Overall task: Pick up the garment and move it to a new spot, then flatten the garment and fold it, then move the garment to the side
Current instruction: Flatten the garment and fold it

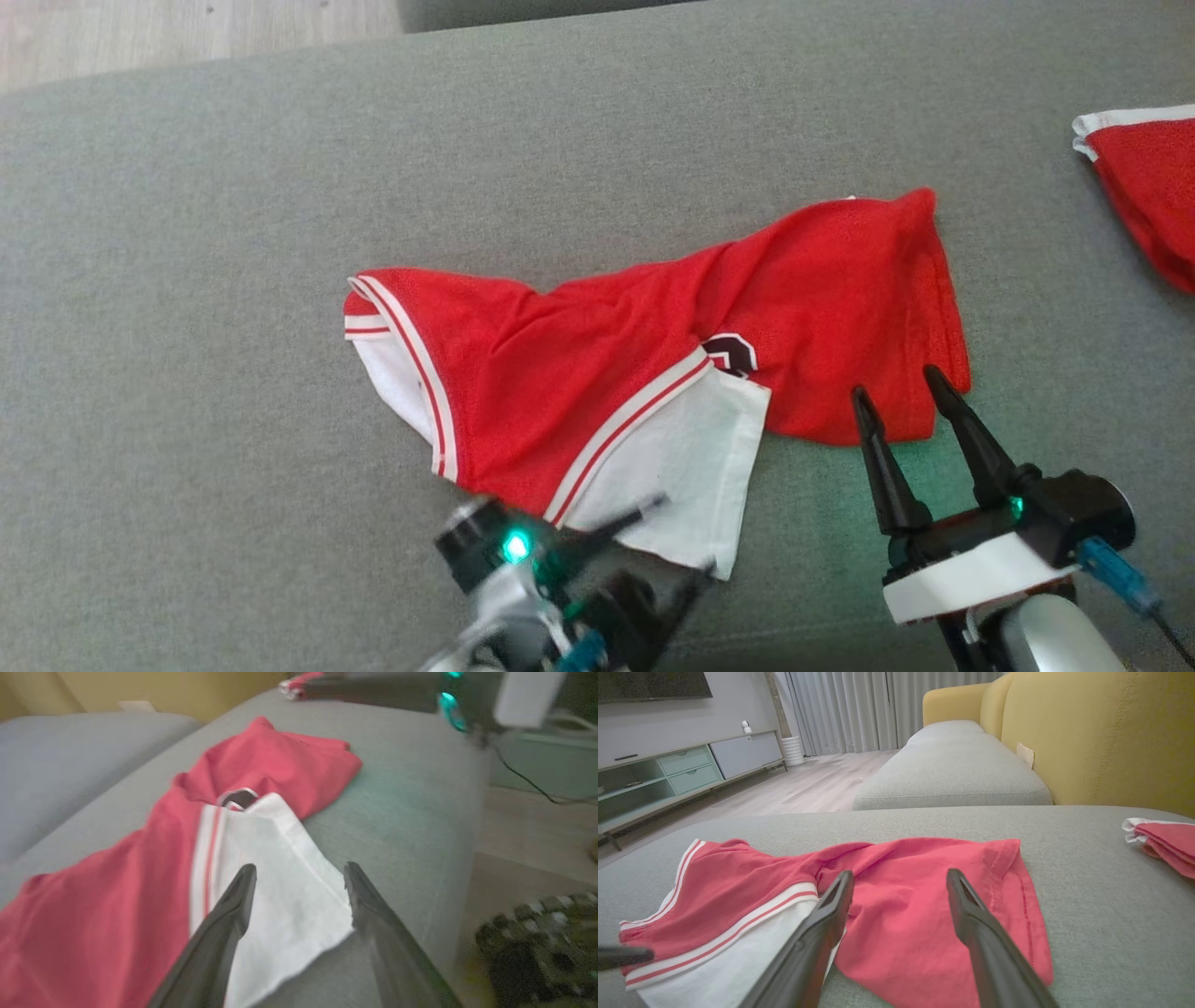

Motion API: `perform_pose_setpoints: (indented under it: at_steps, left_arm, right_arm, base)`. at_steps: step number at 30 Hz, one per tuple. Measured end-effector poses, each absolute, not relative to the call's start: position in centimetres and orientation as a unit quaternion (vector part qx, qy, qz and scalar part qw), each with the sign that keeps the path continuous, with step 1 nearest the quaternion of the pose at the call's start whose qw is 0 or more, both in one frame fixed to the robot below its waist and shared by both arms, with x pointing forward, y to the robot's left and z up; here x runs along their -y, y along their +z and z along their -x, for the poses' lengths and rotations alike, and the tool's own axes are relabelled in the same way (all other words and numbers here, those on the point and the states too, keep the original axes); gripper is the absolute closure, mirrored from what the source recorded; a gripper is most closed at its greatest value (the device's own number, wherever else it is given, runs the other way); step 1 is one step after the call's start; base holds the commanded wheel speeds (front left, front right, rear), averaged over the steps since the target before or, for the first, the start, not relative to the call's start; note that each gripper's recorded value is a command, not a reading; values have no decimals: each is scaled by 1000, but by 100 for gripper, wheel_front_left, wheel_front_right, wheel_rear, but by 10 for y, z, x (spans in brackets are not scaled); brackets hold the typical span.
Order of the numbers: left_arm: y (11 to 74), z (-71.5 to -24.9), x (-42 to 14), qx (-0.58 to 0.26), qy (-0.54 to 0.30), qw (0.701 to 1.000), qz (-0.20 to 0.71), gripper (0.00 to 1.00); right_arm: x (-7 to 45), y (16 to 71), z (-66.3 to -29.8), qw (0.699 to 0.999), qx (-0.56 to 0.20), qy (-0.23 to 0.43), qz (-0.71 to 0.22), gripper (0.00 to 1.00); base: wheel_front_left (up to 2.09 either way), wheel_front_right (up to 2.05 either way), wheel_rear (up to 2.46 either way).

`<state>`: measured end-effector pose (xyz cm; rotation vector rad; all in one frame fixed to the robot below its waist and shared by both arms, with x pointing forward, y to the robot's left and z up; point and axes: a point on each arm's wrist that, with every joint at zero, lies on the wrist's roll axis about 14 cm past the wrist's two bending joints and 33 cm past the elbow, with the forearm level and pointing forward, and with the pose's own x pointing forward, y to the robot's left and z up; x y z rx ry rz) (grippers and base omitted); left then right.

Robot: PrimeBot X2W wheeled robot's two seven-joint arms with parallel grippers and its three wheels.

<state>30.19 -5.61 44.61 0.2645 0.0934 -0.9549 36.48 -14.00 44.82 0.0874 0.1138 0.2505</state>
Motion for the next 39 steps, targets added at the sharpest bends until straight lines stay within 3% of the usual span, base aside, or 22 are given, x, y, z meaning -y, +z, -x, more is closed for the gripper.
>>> perform_pose_setpoints:
  at_steps: [6,18,19,20,21,25,28,34,35,36,39]
  left_arm:
    - [413,-273,70,-80,-539,823,-164,0]
    - [375,-274,93,-106,-598,768,-205,0]
    - [372,-275,93,-108,-598,767,-209,38]
    - [371,-276,93,-104,-599,765,-213,58]
    - [372,-279,94,-98,-598,766,-214,100]
    - [372,-289,91,-89,-591,770,-221,100]
    - [382,-299,91,-70,-571,791,-208,100]
    - [457,-352,79,17,-465,876,-124,100]
    - [457,-352,79,17,-465,876,-124,100]
    - [484,-366,62,51,-423,899,-102,100]
    - [509,-380,27,74,-359,927,-73,100]
  right_arm:
    - [140,441,-367,989,-67,126,-43,0]
    - [153,433,-366,990,-80,111,-37,0]
    - [154,433,-365,990,-81,110,-36,0]
    - [155,433,-365,990,-81,109,-36,0]
    - [155,433,-365,990,-81,108,-35,0]
    - [157,434,-366,991,-80,106,-35,0]
    - [158,436,-367,991,-76,105,-34,0]
    - [157,443,-368,991,-65,110,-30,0]
    - [157,443,-368,991,-65,110,-30,0]
    - [160,444,-370,991,-63,112,-22,0]
    - [162,440,-371,990,-70,120,-20,0]
  base:
    - [0,0,0]
    - [0,0,0]
    - [0,0,0]
    - [0,0,0]
    - [0,0,0]
    - [0,0,0]
    - [0,0,0]
    - [0,0,0]
    - [0,0,0]
    - [0,0,0]
    - [0,0,0]
